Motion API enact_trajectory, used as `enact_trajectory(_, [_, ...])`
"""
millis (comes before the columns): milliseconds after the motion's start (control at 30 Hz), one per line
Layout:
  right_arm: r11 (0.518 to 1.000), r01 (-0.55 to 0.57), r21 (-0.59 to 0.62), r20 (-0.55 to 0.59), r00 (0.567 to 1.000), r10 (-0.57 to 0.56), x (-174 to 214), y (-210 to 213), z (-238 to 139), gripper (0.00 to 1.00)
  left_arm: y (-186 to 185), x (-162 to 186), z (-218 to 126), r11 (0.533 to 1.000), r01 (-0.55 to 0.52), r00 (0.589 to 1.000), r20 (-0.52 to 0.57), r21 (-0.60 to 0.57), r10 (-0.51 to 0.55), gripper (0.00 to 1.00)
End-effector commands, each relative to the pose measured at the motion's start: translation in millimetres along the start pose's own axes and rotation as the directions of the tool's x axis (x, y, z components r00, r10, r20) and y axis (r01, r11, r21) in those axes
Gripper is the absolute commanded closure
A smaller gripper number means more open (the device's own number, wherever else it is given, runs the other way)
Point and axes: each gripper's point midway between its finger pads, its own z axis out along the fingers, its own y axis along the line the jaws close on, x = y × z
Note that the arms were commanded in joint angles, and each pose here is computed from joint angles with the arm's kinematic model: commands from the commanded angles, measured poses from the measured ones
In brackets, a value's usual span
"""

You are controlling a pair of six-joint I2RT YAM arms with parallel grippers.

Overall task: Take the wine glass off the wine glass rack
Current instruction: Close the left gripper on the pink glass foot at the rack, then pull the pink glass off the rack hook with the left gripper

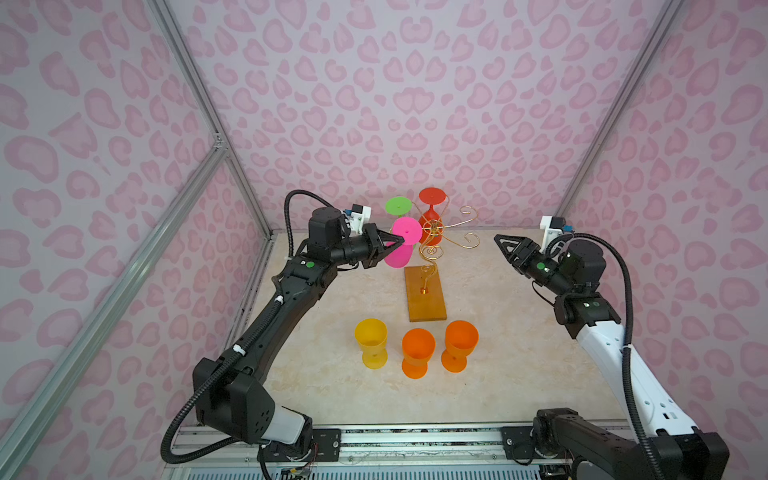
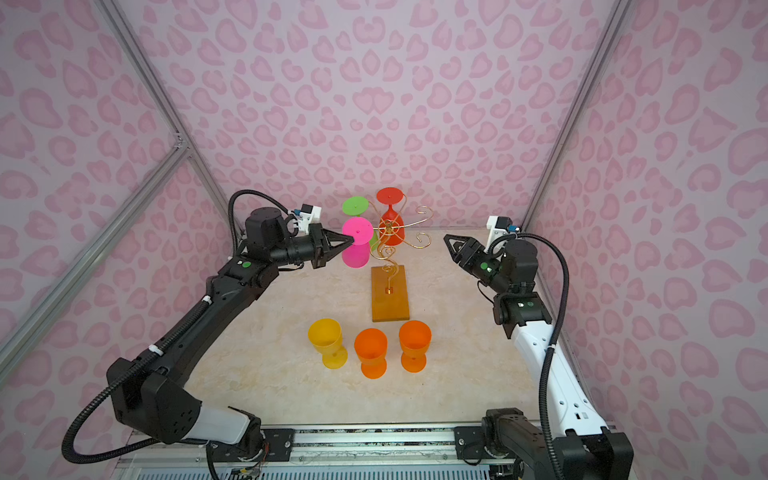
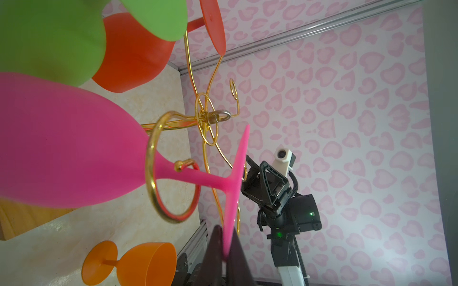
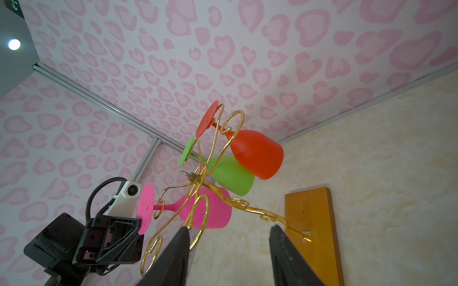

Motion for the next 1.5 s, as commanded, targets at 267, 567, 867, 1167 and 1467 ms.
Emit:
enact_trajectory(267, [1.0,0.009,-0.024,0.007,1.0,-0.008,-1.5,3.8,-0.1,0.47,-17.3,0.9,-6.3,0.997,-0.015,1.0,-0.004,0.073,0.015,0.97])
enact_trajectory(567, [1.0,0.005,-0.022,0.002,1.0,-0.005,-0.8,2.4,0.9,0.47,-9.7,4.3,-11.0,0.997,0.035,0.999,-0.01,0.066,-0.034,0.97])
enact_trajectory(867, [1.0,-0.004,-0.026,0.001,1.0,0.004,0.5,1.5,1.3,0.47,-10.5,0.4,-19.4,0.997,0.048,0.999,0.005,0.065,-0.048,0.97])
enact_trajectory(1167, [1.0,-0.004,-0.024,0.0,1.0,0.004,1.7,0.6,0.5,0.47,-10.7,-4.9,-23.9,0.997,0.051,0.998,0.018,0.062,-0.052,0.97])
enact_trajectory(1467, [1.0,-0.005,-0.021,0.005,1.0,0.005,0.2,-0.5,-0.4,0.47,-12.4,-5.5,-26.7,0.997,0.051,0.998,0.022,0.061,-0.053,0.97])
